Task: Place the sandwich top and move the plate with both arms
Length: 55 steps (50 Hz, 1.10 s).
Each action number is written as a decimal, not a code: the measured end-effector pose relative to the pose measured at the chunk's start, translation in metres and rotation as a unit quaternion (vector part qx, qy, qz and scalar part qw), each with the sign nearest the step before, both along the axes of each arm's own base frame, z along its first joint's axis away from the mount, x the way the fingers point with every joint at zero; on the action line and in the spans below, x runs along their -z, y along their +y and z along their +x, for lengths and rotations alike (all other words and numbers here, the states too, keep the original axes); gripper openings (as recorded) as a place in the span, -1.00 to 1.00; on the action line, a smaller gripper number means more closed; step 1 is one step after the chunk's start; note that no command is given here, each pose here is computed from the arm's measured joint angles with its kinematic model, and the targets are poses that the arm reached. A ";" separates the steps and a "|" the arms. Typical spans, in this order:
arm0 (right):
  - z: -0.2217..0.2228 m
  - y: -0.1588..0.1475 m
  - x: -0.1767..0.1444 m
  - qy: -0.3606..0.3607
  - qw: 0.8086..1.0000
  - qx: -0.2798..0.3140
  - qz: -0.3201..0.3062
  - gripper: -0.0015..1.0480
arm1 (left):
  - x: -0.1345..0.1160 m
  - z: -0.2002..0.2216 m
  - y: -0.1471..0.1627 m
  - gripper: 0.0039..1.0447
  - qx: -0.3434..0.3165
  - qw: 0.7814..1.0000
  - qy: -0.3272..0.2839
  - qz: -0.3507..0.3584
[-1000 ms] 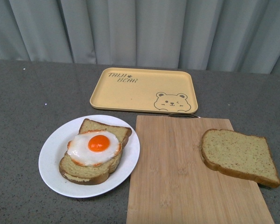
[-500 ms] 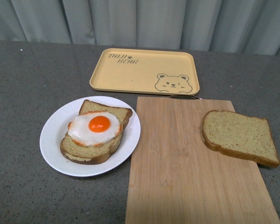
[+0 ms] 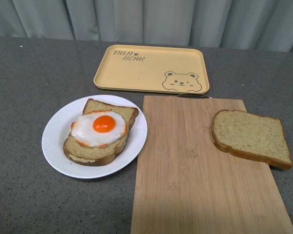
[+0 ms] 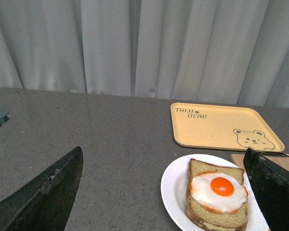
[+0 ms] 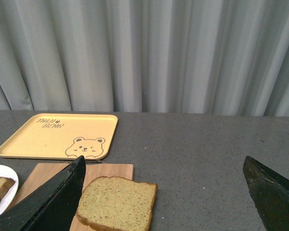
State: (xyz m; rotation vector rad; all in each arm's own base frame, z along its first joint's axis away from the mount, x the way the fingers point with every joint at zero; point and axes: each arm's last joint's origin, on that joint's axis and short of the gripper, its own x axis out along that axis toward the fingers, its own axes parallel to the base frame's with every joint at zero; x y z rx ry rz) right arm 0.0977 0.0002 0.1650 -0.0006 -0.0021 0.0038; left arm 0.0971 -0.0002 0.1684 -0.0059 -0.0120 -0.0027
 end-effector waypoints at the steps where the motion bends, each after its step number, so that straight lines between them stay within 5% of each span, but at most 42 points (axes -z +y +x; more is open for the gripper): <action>1: 0.000 0.000 0.000 0.000 1.000 0.000 0.000 0.82 | 0.000 0.000 0.000 0.88 0.000 1.000 0.000 0.000; 14: 0.000 0.000 0.000 0.001 1.000 0.000 0.000 0.82 | 0.000 0.000 0.000 0.88 0.000 1.000 0.000 0.000; 20: 0.005 -0.004 0.001 0.040 0.992 0.081 -0.092 0.82 | 0.000 0.000 0.000 0.88 0.000 1.000 0.000 0.000; 29: 0.027 -0.021 -0.010 0.076 0.988 0.068 -0.120 0.82 | 0.000 0.000 0.000 0.88 0.000 1.000 0.000 0.000; 40: 0.091 -0.051 0.002 0.178 0.984 0.000 0.005 0.82 | 0.000 0.000 0.000 0.88 0.000 1.000 0.000 0.000; 55: 0.142 -0.060 0.061 0.292 0.937 -0.081 0.175 0.82 | 0.000 0.000 0.000 0.88 0.000 1.000 0.000 0.000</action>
